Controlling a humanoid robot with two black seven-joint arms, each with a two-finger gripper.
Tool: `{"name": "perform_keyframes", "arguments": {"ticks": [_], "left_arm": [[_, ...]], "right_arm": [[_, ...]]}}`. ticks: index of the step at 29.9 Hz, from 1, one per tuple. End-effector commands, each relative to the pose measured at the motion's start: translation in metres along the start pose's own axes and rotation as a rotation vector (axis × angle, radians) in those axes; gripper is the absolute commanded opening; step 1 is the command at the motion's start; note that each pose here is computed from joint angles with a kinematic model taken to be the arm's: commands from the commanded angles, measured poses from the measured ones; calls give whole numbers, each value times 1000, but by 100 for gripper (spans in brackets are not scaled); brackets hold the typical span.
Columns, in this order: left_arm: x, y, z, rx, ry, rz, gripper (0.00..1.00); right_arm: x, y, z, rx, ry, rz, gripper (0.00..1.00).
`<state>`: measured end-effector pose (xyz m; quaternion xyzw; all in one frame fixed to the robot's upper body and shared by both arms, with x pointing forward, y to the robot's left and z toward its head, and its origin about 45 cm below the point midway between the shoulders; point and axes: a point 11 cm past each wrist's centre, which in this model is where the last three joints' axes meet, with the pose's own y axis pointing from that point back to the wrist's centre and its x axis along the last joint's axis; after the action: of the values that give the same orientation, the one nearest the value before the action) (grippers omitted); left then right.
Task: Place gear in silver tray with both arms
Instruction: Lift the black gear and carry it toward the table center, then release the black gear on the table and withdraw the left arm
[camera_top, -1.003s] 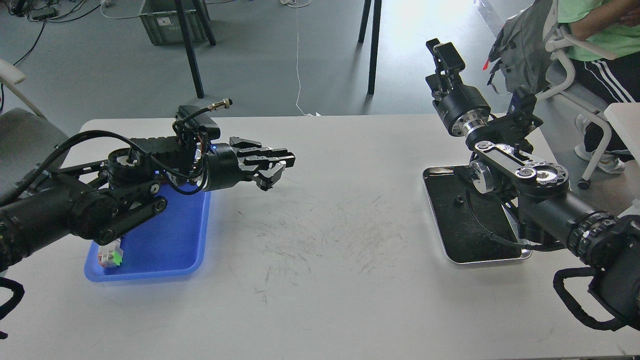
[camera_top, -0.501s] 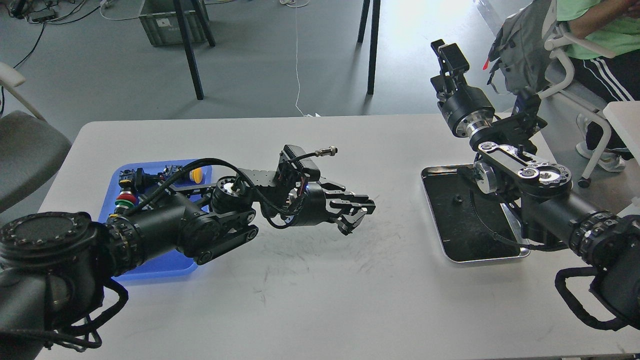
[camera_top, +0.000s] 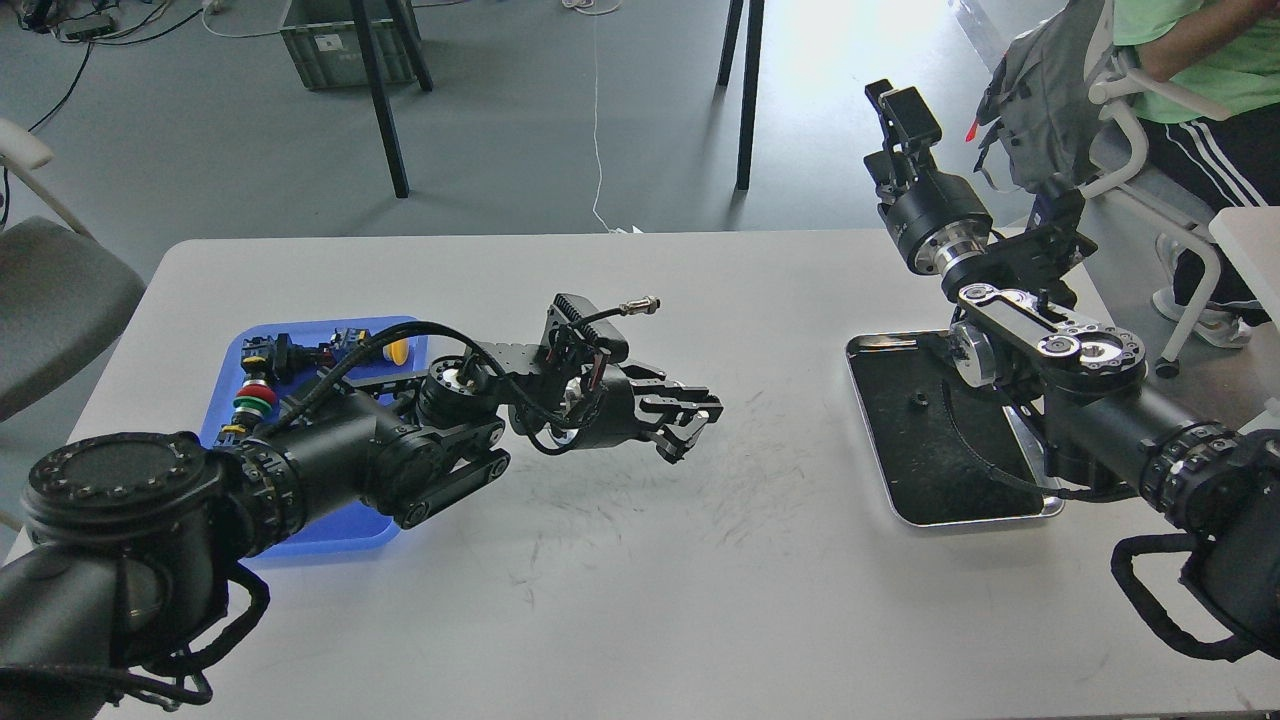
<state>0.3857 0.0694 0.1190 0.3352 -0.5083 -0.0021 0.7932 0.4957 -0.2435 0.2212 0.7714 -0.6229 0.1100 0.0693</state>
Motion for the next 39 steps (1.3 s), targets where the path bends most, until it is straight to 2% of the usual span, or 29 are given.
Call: {"name": "perform_keyframes", "arguments": {"ticks": [1,10,14,24,29,31,34,39], "left_arm": [[0,0,-1,2,7,3,15],[6,0,1,-5,51,43,22],[6,-1,3,-11,54,47,41],[12,-1,4,-17,106,80,48],[27,1,2,-21,206,146,67],[34,1,2,-25,263,181,70],[52,5,-3,-20,337,254,88],[78,47,-51,62,502,403,93]], "right_arm": [[0,0,1,-2,0,0,94],[-1,0,0,0,0,0,94],[-1,0,0,1,-1,-1,94],[-1,0,0,1,-1,-1,94],[-1,-1,-1,2,0,-7,95],[-1,-1,-2,4,0,-9,95],[-3,-3,-6,12,1,-21,96],[-4,-6,-12,25,0,-28,96]]}}
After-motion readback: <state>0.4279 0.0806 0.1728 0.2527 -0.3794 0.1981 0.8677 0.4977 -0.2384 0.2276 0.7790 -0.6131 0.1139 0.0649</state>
